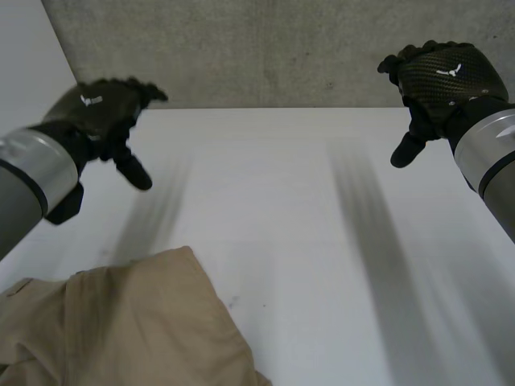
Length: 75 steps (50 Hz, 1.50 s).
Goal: Fold the shorts.
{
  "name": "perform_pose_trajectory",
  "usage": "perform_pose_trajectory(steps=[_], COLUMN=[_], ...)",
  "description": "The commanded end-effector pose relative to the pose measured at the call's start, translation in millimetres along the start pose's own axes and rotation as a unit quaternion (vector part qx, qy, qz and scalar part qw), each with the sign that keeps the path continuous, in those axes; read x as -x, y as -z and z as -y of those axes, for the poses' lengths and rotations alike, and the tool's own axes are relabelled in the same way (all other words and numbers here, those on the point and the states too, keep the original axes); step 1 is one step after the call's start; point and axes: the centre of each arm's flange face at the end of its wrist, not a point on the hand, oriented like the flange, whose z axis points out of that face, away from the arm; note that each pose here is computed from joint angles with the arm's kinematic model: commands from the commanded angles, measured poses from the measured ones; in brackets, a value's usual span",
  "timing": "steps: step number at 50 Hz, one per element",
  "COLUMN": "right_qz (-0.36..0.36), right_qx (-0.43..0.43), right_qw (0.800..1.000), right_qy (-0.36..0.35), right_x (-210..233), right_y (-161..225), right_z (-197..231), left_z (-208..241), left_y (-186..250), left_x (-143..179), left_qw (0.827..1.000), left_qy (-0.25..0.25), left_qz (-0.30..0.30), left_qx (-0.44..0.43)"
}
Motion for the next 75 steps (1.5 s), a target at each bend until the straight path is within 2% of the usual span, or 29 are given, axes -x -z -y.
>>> perform_pose_trajectory(steps=[1,6,14,21,27,31,32,33,35,36,37,40,42,43,44,47,49,51,52,54,56,58,59,61,63,66,68,70,75], right_qz=[0.005,0.008,0.006,0.008,0.008,0.007,0.006,0.006,0.005,0.004,0.004,-0.001,-0.003,-0.003,-0.005,-0.011,-0.013,-0.015,-0.015,-0.016,-0.015,-0.017,-0.017,-0.018,-0.021,-0.022,-0.023,-0.022,-0.020], right_qx=[0.019,0.024,0.020,0.028,0.026,0.025,0.022,0.022,0.020,0.017,0.017,0.008,0.007,0.007,0.005,-0.002,-0.006,-0.009,-0.009,-0.011,-0.012,-0.013,-0.013,-0.014,-0.016,-0.020,-0.025,-0.025,-0.024], right_qw=[0.999,0.999,0.999,0.998,0.998,0.998,0.998,0.998,0.998,0.998,0.998,0.999,0.999,0.999,0.999,0.999,0.998,0.998,0.998,0.998,0.998,0.998,0.998,0.998,0.998,0.998,0.998,0.998,0.998], right_qy=[0.045,0.046,0.047,0.048,0.054,0.054,0.054,0.054,0.054,0.053,0.053,0.053,0.053,0.053,0.053,0.053,0.053,0.053,0.053,0.053,0.052,0.052,0.052,0.052,0.052,0.052,0.052,0.052,0.052], right_x=[4.0,5.7,5.4,7.1,6.7,6.2,6.0,6.0,5.5,4.8,4.8,1.2,-0.3,-0.3,-1.2,-4.9,-5.9,-7.2,-7.2,-7.5,-7.6,-8.4,-8.4,-9.0,-10.2,-10.4,-10.6,-9.5,-8.2], right_y=[-3.5,-5.1,-7.1,-10.8,-11.2,-10.7,-9.9,-9.9,-9.1,-8.5,-8.5,-5.8,-5.4,-5.4,-5.2,-3.8,-2.5,-1.7,-1.7,-1.5,-1.6,-1.6,-1.6,-2.0,-3.3,-4.0,-4.8,-4.3,-4.1], right_z=[-12.4,-15.6,-16.1,-22.0,-20.6,-19.7,-17.7,-17.7,-16.2,-14.4,-14.3,-8.7,-7.5,-7.5,-6.3,-2.2,0.6,2.7,2.7,3.6,4.1,4.9,4.9,5.3,5.5,6.0,6.9,6.8,6.2], left_z=[-48.0,-91.6,-127.7,-135.1,-89.8,-24.3,-24.1,-8.8,48.7,49.0,80.4,90.6,114.4,114.5,119.3,115.0,102.9,97.6,76.2,68.2,27.9,15.7,-20.2,-32.3,-77.5,-104.6,-112.4,-126.9,-101.1], left_y=[14.2,29.1,36.0,35.1,7.2,-12.4,-12.5,-14.6,-18.4,-18.4,-16.0,-13.3,-2.2,-2.2,7.2,15.8,28.4,33.8,47.0,50.7,53.6,53.7,56.8,58.6,72.1,89.2,94.9,109.3,102.8], left_x=[-7.1,-4.0,11.6,12.2,26.3,41.8,41.8,43.8,42.9,42.8,30.2,25.0,-0.3,-0.5,-33.9,-62.6,-94.8,-105.0,-128.7,-134.9,-144.3,-145.3,-148.2,-149.5,-154.7,-159.0,-159.9,-155.7,-149.9], left_qw=[0.985,0.962,0.948,0.945,0.961,0.960,0.960,0.958,0.943,0.943,0.932,0.929,0.921,0.921,0.919,0.922,0.928,0.930,0.937,0.939,0.948,0.951,0.956,0.957,0.956,0.950,0.946,0.934,0.938], left_qy=[-0.134,-0.198,-0.190,-0.188,-0.218,-0.258,-0.258,-0.262,-0.260,-0.260,-0.242,-0.233,-0.204,-0.203,-0.189,-0.178,-0.168,-0.166,-0.165,-0.167,-0.184,-0.190,-0.206,-0.211,-0.232,-0.249,-0.256,-0.282,-0.275], left_qz=[-0.021,-0.020,0.000,-0.003,0.042,0.105,0.105,0.119,0.160,0.160,0.166,0.166,0.150,0.150,0.109,0.070,0.019,0.001,-0.042,-0.054,-0.082,-0.087,-0.107,-0.115,-0.150,-0.183,-0.194,-0.219,-0.208], left_qx=[0.108,0.189,0.255,0.267,0.163,0.027,0.026,-0.006,-0.134,-0.135,-0.212,-0.235,-0.297,-0.297,-0.329,-0.337,-0.331,-0.327,-0.306,-0.297,-0.245,-0.228,-0.180,-0.163,-0.099,-0.053,-0.037,0.026,0.031])
